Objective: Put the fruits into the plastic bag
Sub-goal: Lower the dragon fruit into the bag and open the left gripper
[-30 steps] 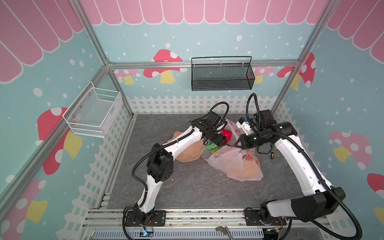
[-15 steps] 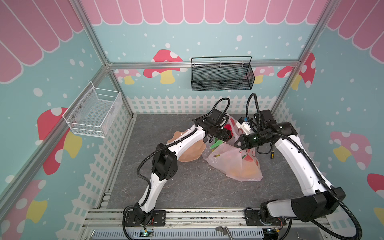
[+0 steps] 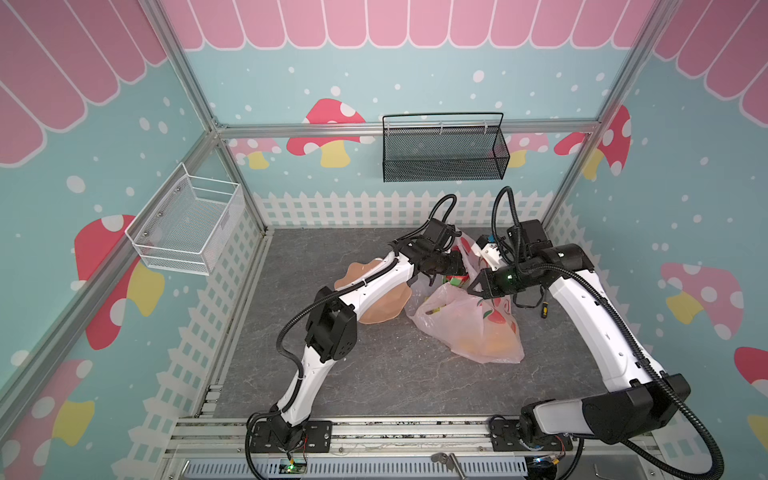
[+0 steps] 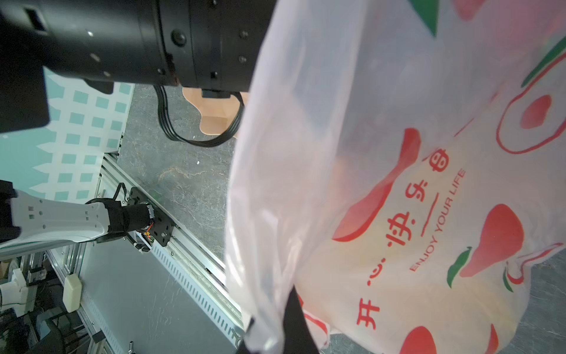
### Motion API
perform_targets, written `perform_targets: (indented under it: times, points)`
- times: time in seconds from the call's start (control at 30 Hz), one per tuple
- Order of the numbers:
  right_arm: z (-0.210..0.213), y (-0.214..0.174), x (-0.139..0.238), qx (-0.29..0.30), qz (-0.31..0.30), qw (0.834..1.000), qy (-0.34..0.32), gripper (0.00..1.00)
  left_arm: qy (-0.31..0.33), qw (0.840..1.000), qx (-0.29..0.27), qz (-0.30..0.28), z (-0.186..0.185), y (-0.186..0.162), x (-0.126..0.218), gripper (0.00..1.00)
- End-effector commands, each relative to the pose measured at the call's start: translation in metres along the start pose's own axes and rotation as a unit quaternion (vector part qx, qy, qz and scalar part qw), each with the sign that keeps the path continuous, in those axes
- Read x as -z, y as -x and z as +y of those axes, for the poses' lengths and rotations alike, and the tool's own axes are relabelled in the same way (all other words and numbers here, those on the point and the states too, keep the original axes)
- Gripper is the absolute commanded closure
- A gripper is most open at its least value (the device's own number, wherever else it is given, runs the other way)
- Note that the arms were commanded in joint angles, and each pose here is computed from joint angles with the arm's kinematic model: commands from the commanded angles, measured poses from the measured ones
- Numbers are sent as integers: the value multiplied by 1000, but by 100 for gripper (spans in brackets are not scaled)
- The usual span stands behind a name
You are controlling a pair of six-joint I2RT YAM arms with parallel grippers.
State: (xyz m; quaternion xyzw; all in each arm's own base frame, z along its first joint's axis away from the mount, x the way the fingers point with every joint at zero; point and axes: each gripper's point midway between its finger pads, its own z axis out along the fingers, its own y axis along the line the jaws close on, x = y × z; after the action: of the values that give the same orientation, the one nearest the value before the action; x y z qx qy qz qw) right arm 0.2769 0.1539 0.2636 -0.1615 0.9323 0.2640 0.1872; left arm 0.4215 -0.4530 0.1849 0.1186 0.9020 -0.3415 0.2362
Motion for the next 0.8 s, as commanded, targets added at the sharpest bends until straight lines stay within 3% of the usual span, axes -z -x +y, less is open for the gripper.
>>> perform_targets:
  times: [0.0, 0.27, 0.47, 0.77]
  points:
    - [4, -4, 0, 8, 2, 1000, 10, 100, -61, 997, 48, -25, -39, 9, 12, 77]
    - [3, -6, -3, 6, 3, 1000, 11, 100, -110, 987, 118, -12, -60, -7, 14, 80]
    - [4, -5, -3, 8, 0, 1000, 13, 100, -99, 986, 132, -3, -59, -22, 12, 79]
    - [5, -8, -1, 4, -3, 1000, 13, 100, -64, 990, 127, -7, -42, -28, 11, 39]
